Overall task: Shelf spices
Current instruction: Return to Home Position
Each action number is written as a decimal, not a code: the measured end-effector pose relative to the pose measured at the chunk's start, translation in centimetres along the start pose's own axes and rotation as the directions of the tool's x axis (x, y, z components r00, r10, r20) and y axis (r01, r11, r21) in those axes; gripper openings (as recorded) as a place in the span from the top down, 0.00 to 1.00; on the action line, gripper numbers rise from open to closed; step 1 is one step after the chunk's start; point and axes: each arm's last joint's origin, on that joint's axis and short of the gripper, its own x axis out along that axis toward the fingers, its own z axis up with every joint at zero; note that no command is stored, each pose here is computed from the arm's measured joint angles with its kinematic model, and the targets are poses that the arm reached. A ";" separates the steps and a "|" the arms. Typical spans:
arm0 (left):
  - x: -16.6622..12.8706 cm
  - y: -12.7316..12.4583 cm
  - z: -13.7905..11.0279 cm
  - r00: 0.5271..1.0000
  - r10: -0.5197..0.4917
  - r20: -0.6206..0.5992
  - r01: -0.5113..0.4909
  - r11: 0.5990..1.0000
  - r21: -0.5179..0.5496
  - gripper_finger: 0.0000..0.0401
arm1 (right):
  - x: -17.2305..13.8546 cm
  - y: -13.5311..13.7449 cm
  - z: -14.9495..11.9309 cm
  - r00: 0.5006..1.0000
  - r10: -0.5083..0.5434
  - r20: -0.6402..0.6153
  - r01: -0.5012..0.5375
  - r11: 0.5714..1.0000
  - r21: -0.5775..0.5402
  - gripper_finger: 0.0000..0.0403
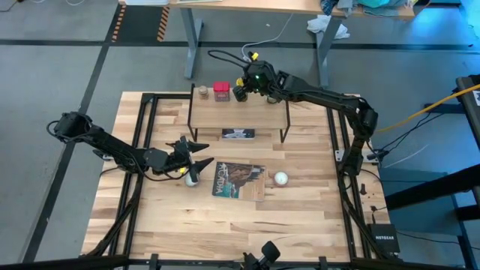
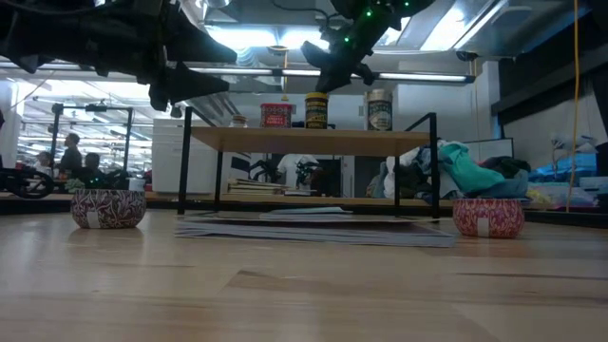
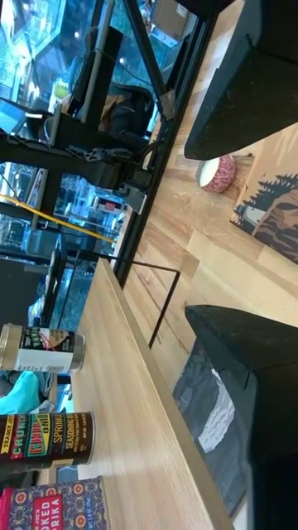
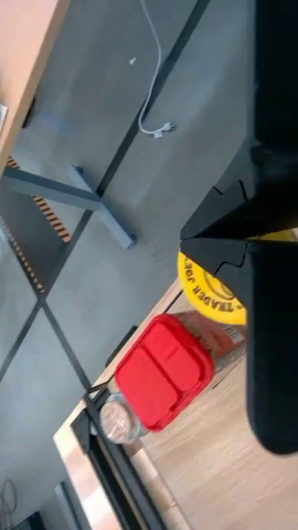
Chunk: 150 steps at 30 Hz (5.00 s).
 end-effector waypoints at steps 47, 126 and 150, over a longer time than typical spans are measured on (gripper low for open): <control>0.0 0.0 -0.1 1.000 0.002 -0.008 -0.002 1.000 0.012 0.27 | -0.9 2.5 -0.8 0.996 -0.085 0.024 0.087 0.988 -0.125 0.99; -8.8 1.7 4.9 0.993 0.041 0.110 -0.058 0.985 0.165 0.27 | -32.9 4.8 -27.1 0.841 0.307 0.445 -0.219 0.946 -0.239 1.00; -8.5 1.8 5.0 0.993 0.042 0.114 -0.057 0.989 0.138 0.27 | -33.4 6.2 -0.9 0.665 0.653 0.363 -0.227 0.640 -0.735 1.00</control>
